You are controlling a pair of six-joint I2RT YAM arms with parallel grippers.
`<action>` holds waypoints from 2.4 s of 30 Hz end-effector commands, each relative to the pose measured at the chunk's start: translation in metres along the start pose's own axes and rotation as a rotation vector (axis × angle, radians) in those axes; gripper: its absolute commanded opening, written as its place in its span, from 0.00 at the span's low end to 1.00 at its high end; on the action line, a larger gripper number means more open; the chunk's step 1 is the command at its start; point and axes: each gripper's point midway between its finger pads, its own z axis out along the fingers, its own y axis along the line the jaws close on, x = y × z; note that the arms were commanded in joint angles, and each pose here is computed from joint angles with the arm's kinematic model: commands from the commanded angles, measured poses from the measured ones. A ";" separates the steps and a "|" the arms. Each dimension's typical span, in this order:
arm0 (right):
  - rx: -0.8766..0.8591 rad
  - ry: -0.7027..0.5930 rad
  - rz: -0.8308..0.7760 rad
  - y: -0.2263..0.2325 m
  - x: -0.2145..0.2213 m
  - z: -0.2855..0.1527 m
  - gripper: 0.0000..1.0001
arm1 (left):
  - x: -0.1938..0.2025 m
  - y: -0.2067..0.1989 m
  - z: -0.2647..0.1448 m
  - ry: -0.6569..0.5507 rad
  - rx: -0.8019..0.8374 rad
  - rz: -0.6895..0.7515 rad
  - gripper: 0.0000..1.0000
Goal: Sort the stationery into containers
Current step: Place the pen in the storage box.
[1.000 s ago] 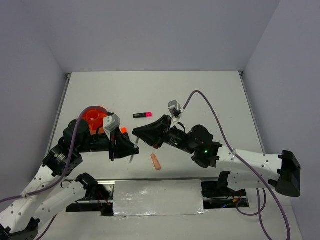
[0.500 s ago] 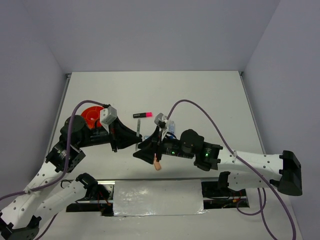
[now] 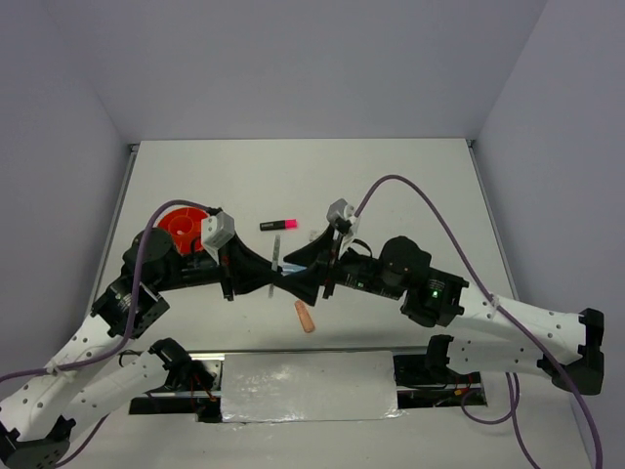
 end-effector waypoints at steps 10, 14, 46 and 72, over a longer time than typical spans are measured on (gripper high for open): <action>-0.015 -0.151 -0.106 -0.001 -0.085 0.007 0.57 | 0.008 -0.027 0.002 0.057 0.113 0.011 0.00; -0.103 -0.098 -0.106 0.012 -0.070 0.007 0.55 | 0.005 -0.022 0.001 0.051 0.079 0.018 0.00; 0.582 -0.299 0.055 -0.137 -0.057 -0.005 0.00 | 0.018 0.085 -0.056 0.100 -0.704 -0.128 0.99; 0.344 -0.143 0.036 -0.198 0.014 0.277 0.00 | -0.009 0.138 -0.223 -0.339 -1.517 -0.171 0.99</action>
